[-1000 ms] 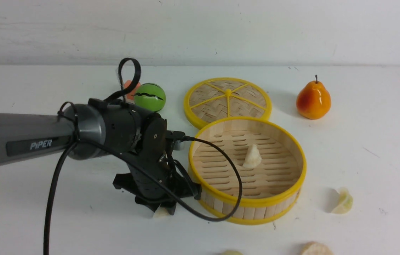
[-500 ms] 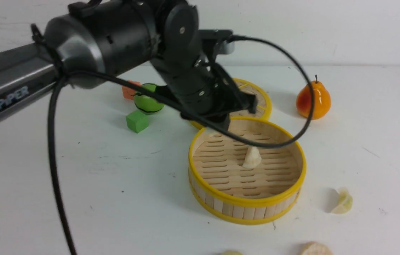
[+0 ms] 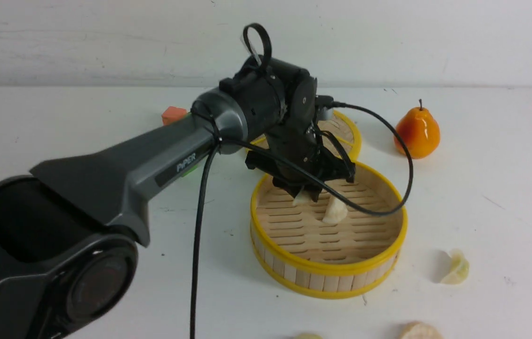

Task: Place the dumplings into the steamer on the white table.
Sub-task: 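Place the dumpling into the bamboo steamer basket with the left gripper, then reach for and grasp a dumpling on the table with the left gripper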

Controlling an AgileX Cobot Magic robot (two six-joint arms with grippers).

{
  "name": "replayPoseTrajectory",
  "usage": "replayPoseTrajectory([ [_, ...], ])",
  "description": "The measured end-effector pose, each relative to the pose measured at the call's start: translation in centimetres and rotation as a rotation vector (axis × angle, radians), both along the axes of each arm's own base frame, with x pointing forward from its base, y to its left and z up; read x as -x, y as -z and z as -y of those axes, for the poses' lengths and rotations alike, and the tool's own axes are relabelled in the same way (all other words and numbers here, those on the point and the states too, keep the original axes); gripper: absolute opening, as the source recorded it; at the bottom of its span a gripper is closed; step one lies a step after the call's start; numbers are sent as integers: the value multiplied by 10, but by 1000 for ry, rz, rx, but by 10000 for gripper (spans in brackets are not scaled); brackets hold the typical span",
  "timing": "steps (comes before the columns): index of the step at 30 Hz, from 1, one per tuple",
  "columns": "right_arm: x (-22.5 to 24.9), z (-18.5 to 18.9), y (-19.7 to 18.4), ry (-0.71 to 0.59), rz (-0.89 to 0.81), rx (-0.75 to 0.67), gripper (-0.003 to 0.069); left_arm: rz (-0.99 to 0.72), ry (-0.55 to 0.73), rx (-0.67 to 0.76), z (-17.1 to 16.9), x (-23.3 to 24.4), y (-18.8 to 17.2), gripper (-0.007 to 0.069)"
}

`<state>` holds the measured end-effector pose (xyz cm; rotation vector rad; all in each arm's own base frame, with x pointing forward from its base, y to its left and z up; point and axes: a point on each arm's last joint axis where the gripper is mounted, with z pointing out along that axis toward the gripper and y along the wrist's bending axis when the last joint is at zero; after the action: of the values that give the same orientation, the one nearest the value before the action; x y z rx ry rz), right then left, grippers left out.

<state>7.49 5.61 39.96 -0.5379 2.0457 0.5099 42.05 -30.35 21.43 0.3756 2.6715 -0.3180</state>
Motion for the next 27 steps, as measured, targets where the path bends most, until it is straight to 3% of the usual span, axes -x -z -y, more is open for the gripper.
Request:
replayPoseTrajectory([
  [5,-1,2,0,10,10,22,97,-2,0,-3,3,-5,17,262],
  [11,-1,2,1,13,10,29,104,-34,0,-21,2,-2,12,463],
  [14,-1,2,1,14,12,32,106,-63,2,-28,0,2,-3,520],
  [18,-1,3,1,17,14,37,106,-63,63,-1,-2,12,-48,540],
  [21,-1,3,1,17,14,37,111,20,113,79,-9,28,-104,541],
  [27,-1,3,1,17,15,37,114,131,136,158,-30,60,-175,541],
])
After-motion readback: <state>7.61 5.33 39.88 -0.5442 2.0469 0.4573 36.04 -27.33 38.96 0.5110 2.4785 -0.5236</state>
